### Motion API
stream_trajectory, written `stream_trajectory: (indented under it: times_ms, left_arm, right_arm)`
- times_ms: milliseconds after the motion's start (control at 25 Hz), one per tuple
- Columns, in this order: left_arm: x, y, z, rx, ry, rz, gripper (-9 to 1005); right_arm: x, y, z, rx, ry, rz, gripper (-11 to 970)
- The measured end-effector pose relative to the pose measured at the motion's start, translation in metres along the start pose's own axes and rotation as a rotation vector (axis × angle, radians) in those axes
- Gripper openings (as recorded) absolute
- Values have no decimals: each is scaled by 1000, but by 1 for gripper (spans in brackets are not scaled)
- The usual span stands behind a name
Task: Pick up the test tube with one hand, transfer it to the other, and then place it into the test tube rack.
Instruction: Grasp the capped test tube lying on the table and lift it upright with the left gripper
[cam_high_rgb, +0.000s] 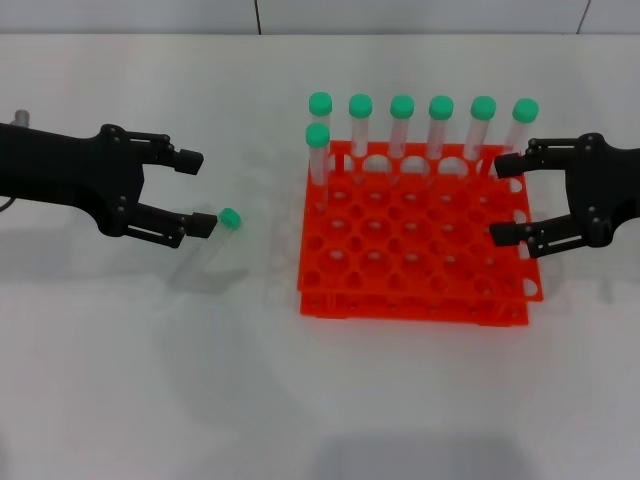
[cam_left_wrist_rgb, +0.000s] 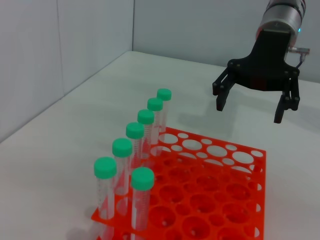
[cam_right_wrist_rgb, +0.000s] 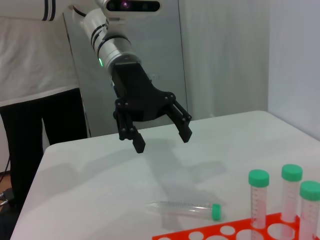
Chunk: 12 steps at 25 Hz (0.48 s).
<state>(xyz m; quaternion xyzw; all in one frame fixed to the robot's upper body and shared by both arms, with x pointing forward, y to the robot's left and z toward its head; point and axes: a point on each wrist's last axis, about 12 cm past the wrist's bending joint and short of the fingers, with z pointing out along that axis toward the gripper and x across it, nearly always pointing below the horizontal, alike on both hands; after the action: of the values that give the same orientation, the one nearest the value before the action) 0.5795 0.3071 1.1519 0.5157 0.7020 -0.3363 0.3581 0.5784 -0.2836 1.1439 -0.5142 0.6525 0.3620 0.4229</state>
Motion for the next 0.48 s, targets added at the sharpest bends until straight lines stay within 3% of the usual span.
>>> stream_trajectory:
  times_ms: [480]
  left_arm:
    - [1,2,1,-10,25,-20,860]
  right_arm:
    - [-1,-2,1,12,0,-1,869]
